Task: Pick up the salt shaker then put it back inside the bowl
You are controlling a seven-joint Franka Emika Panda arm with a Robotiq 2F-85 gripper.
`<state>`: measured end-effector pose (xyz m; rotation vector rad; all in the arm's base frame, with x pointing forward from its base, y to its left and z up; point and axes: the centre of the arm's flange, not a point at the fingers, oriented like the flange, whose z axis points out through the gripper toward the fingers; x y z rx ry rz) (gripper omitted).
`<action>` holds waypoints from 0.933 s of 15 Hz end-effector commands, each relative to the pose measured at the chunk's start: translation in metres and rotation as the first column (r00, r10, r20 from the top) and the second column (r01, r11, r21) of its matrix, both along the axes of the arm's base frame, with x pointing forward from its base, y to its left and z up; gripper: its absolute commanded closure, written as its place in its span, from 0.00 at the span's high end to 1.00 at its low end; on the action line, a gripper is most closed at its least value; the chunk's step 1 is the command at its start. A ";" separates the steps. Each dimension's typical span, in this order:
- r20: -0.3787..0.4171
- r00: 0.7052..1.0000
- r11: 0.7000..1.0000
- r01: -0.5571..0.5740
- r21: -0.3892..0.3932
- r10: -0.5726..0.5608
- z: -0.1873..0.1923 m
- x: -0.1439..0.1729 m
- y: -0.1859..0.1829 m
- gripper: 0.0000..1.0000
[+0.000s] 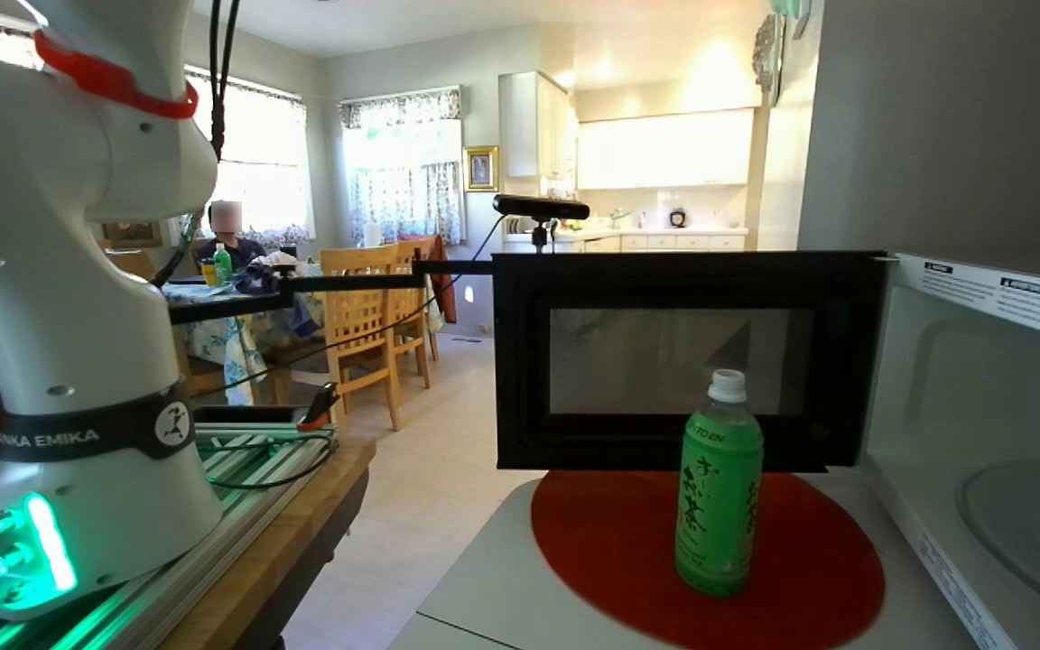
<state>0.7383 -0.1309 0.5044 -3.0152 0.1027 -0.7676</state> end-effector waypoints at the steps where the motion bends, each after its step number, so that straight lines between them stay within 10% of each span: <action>1: 0.051 0.998 0.999 -0.033 -0.001 0.033 -0.007 0.007 -0.001 1.00; 14: 0.070 0.997 1.000 -0.019 -0.025 0.020 -0.021 0.019 0.004 1.00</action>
